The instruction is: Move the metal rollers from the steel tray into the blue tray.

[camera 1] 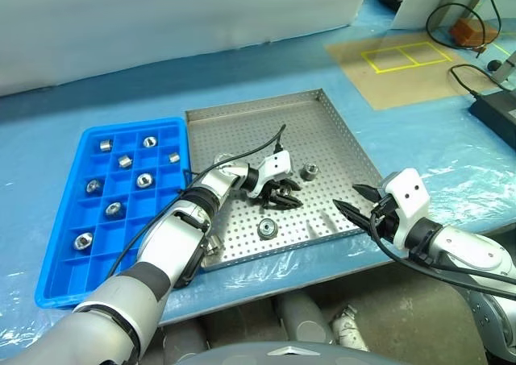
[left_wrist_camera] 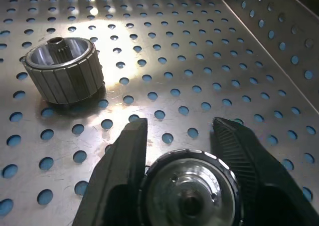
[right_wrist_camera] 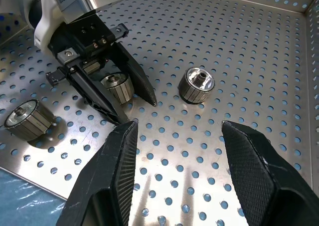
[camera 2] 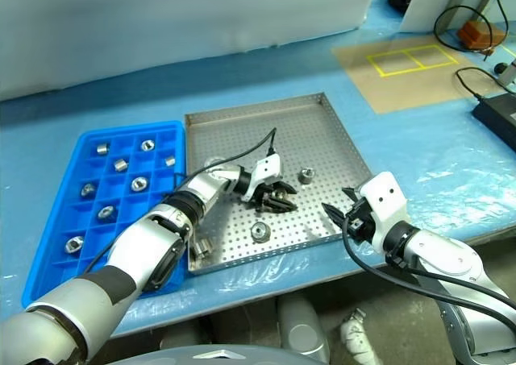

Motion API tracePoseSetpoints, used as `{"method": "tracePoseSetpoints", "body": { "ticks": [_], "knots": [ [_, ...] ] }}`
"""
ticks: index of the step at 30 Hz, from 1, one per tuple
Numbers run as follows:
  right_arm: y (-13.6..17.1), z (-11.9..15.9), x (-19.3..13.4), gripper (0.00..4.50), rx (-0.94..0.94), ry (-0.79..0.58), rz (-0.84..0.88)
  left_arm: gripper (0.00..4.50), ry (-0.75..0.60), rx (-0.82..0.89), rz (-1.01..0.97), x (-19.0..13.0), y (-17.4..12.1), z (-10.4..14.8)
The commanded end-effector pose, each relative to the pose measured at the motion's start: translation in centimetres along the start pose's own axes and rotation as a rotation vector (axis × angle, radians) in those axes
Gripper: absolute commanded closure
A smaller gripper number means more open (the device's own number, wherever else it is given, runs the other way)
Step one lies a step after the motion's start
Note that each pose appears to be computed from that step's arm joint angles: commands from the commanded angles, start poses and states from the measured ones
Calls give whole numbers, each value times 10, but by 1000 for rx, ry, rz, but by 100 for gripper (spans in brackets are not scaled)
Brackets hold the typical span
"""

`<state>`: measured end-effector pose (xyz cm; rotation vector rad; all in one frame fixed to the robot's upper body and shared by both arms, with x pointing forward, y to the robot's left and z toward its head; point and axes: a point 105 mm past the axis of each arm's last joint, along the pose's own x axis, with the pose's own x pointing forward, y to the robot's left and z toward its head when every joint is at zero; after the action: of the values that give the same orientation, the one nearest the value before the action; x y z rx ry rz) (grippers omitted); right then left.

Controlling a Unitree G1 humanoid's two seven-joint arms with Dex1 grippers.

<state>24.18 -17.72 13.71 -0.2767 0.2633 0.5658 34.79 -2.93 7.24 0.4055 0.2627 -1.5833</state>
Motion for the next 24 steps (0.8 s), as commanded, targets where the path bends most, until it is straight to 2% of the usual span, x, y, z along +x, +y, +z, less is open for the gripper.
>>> {"method": "tracePoseSetpoints", "body": {
  "ticks": [1,4,8,14,21,24],
  "knots": [
    [3,8,-1,177,-28,-29,13,275,-5,8,11,1,0,0],
    [2,8,1,177,-31,-27,13,275,-17,13,19,-2,3,3],
    [1,8,1,177,-37,-25,17,275,-118,25,9,-13,8,27],
    [-1,10,5,177,-50,-23,41,275,-214,70,131,-58,35,56],
    [0,18,20,177,-63,-55,101,275,-203,164,249,-110,45,51],
    [1,23,32,177,-80,-71,150,275,-153,198,279,-138,43,44]
  ]
}}
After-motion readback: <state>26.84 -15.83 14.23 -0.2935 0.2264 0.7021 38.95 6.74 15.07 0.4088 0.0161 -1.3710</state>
